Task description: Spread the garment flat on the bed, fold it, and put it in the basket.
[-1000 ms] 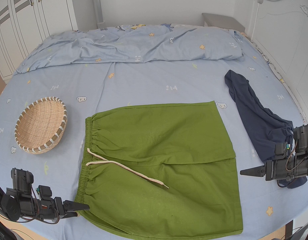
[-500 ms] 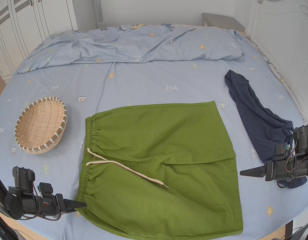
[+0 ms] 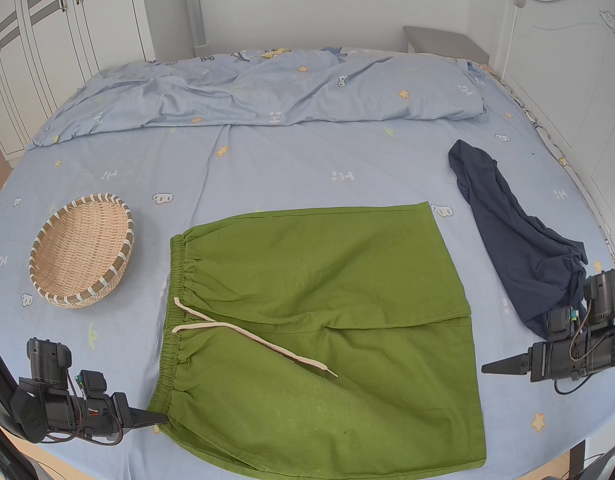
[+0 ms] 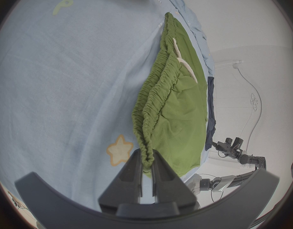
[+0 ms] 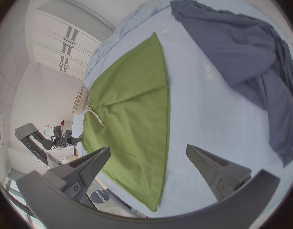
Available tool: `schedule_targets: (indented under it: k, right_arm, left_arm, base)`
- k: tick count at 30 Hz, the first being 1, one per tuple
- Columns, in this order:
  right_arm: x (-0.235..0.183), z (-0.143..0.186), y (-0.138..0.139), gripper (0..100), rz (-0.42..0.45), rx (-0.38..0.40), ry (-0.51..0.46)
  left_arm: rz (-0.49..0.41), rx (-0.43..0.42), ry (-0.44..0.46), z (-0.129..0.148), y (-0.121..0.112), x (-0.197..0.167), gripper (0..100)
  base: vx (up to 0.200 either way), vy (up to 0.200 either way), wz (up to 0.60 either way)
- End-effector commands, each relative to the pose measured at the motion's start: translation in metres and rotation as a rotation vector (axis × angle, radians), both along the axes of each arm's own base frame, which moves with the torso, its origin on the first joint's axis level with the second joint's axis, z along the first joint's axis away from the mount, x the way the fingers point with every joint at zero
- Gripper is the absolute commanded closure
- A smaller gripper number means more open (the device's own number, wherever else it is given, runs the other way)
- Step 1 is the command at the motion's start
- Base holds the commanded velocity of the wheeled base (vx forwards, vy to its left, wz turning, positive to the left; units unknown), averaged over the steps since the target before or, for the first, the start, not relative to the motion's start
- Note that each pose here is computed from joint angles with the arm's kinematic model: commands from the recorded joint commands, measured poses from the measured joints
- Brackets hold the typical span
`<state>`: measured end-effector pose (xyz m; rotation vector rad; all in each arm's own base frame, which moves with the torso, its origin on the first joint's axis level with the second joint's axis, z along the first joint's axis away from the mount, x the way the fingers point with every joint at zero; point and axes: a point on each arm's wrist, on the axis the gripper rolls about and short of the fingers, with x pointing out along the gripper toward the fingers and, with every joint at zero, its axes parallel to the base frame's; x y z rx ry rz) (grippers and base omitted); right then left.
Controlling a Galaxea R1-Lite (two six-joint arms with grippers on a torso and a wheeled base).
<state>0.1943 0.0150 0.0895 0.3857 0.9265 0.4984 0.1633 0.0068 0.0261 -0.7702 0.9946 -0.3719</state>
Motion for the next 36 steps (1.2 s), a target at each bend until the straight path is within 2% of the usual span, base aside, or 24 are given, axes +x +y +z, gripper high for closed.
schedule_targets:
  k: [1, 7, 13, 20, 30, 33, 36]
  right_arm:
    - [-0.02, -0.02, -0.002, 0, -0.004, 0.001, 0.111]
    - [-0.045, -0.049, 0.0, 0, 0.048, -0.026, 0.236]
    - [-0.056, -0.069, 0.01, 0, 0.123, -0.036, 0.29]
    - [-0.068, -0.075, 0.019, 0, 0.191, -0.043, 0.302]
    - [-0.071, -0.076, 0.024, 0, 0.236, -0.048, 0.318]
    - [-0.071, -0.075, 0.028, 0, 0.276, -0.002, 0.318]
    - [-0.07, -0.074, 0.029, 0, 0.283, 0.01, 0.314]
  left_arm:
    - [-0.009, 0.007, -0.001, 0.0, -0.001, -0.007, 100]
    - [0.0, 0.011, -0.008, 0.0, 0.001, -0.006, 100]
    - [0.003, 0.013, -0.012, 0.001, 0.001, -0.006, 100]
    - [0.002, 0.014, -0.017, 0.0, 0.001, -0.006, 100]
    - [0.006, 0.016, -0.023, 0.001, 0.002, -0.005, 100]
    - [0.006, 0.016, -0.023, 0.001, 0.002, -0.005, 100]
    - [0.006, 0.016, -0.022, 0.001, 0.002, -0.006, 100]
  base:
    - [0.0, 0.0, 0.0]
    - [0.0, 0.0, 0.0]
    - [0.0, 0.0, 0.0]
    - [0.0, 0.0, 0.0]
    - [0.0, 0.0, 0.0]
    - [0.0, 0.0, 0.0]
    - [0.0, 0.0, 0.0]
